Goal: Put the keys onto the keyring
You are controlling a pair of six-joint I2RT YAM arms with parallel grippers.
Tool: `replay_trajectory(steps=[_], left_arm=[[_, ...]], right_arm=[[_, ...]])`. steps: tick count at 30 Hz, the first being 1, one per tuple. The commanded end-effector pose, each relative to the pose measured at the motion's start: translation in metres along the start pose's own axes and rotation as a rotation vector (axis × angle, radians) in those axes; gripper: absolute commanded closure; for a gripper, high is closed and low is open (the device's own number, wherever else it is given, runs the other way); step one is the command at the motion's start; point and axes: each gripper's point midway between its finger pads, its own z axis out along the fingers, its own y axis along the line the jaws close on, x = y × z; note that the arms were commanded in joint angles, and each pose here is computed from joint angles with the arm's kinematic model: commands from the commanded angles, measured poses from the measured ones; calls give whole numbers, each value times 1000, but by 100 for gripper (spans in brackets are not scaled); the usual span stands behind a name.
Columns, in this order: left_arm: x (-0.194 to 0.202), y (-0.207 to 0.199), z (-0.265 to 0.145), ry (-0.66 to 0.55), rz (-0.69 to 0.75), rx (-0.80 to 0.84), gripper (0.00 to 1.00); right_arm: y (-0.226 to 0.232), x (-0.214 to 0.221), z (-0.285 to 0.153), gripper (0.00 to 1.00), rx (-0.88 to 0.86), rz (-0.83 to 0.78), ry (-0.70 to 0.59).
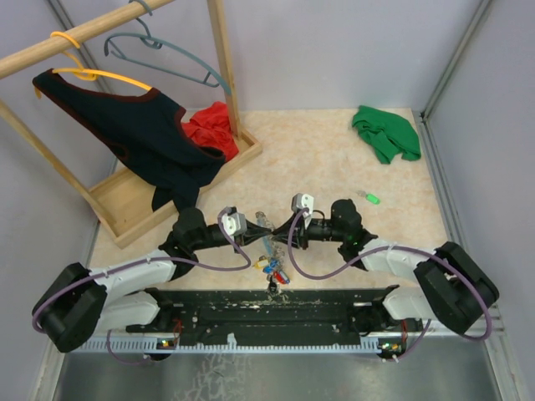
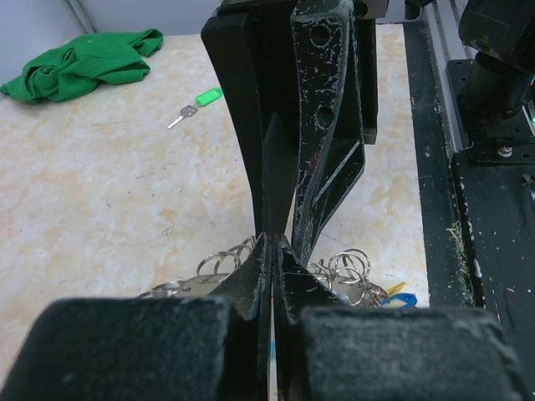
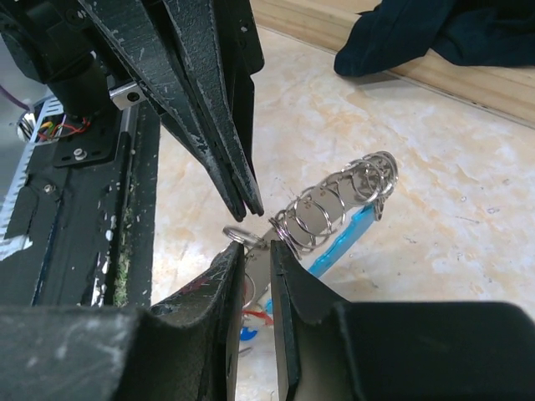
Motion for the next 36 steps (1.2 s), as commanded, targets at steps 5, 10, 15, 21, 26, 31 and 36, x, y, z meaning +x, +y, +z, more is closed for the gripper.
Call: replay_trajectory(steps=[5,10,15,21,26,31,36], left_arm=[[1,-7,2,-31,-4,21,100],[-1,-4,-1,-40,-9,-9,100],[-5,3,-11,-45,-9,-88,90],[4,-5,-21,15,-81,-95,74],[16,-7,-21,55,-87,-87,69],[22,-2,-18,90,-79,-90,66],[23,-2,-13,97,-83,-74,66]], right_arm=[[4,-33,11,89,-69,-61,-114],[3,-32,11,100,-68,-65,-103],[-2,-28,7,100,-30,-83,-53],[-5,-25,5,100,-14,-103,-17],[-5,-25,6,100,-20,-109,-10],[-5,-25,5,100,-23,-117,0],[-4,-25,5,100,-31,-118,-2]])
